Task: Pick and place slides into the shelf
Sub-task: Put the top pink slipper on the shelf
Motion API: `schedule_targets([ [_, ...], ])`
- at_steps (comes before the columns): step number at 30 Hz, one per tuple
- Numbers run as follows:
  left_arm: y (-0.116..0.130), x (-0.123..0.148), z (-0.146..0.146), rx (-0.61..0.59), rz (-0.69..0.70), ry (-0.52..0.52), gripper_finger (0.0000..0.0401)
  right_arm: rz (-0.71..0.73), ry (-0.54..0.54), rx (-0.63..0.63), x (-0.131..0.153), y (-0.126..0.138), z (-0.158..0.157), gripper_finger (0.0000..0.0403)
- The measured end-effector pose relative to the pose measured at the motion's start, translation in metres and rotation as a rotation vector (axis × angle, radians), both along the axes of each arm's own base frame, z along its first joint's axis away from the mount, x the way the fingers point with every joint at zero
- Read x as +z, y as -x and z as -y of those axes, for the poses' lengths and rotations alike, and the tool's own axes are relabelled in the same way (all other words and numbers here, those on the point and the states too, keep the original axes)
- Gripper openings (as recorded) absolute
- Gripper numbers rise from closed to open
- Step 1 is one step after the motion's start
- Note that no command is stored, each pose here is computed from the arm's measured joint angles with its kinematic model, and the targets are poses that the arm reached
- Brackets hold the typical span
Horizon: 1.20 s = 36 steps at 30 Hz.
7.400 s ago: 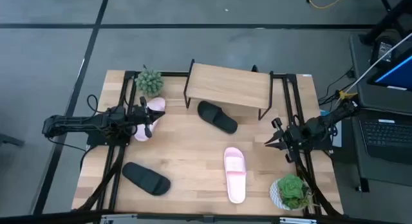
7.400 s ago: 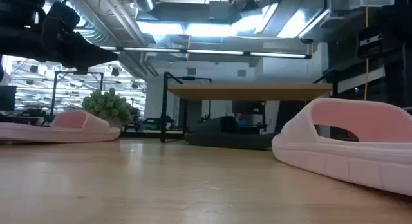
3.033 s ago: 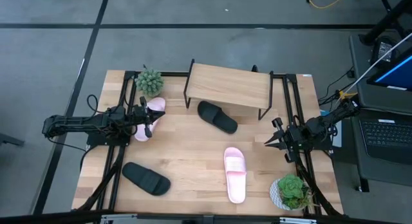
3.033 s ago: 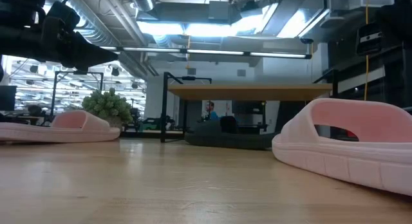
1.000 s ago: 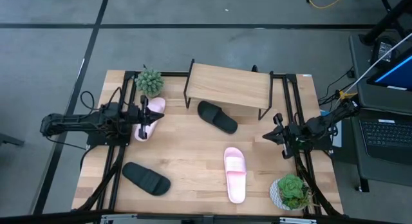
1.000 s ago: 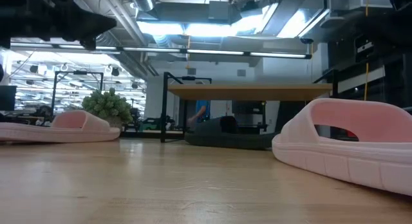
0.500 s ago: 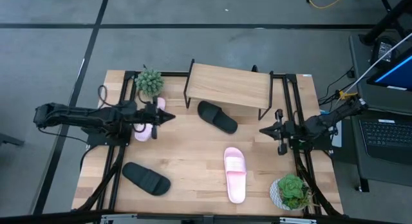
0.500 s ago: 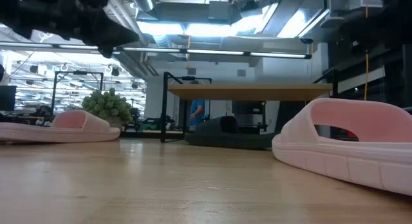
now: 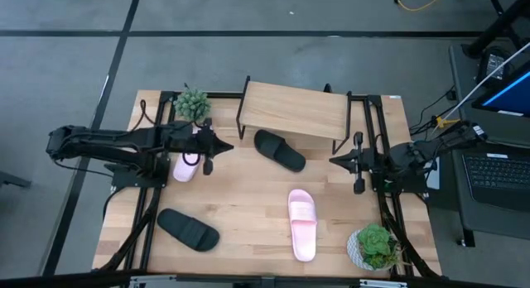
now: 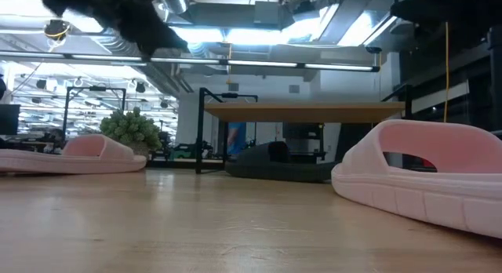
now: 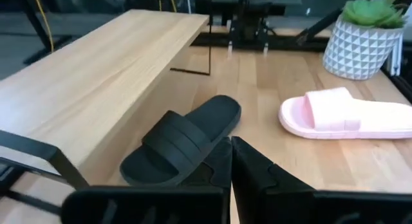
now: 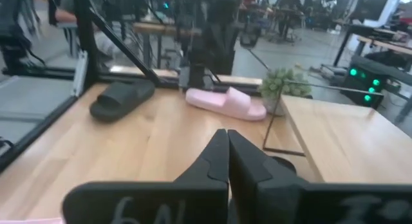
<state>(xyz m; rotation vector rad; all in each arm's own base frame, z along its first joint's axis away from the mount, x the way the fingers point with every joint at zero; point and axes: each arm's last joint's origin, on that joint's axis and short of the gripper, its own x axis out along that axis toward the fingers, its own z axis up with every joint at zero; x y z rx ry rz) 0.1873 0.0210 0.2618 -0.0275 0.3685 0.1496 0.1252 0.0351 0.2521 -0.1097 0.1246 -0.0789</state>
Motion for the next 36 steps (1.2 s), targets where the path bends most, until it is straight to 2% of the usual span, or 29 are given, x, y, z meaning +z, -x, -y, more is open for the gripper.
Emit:
schedule_targets([
  [5, 0.005, 0.022, 0.000, 0.017, -0.186, -0.009, 0.0000, -0.063, 0.000, -0.026, -0.008, -0.009, 0.000, 0.0015],
  [10, 0.013, 0.027, 0.000, 0.109, -0.331, 0.056, 0.0000, -0.103, 0.011, -0.031, -0.014, -0.014, -0.001, 0.0026],
  [13, 0.015, 0.024, 0.001, 0.113, -0.370, 0.064, 0.0000, -0.108, 0.009, -0.032, -0.015, -0.015, -0.001, 0.0028],
  [18, 0.018, 0.008, 0.001, 0.154, -0.451, 0.123, 0.0000, -0.101, -0.064, -0.046, -0.015, -0.015, -0.001, 0.0029],
  [23, 0.020, -0.002, 0.001, 0.183, -0.478, 0.142, 0.0000, -0.103, -0.057, -0.045, -0.015, -0.015, -0.001, 0.0029],
  [26, 0.020, -0.002, -0.001, 0.226, -0.471, 0.118, 0.0000, -0.103, -0.059, -0.046, -0.015, -0.015, -0.001, 0.0030],
  [36, 0.020, -0.002, -0.001, 0.279, -0.455, 0.164, 0.0000, -0.103, -0.059, -0.047, -0.016, -0.015, -0.001, 0.0030],
])
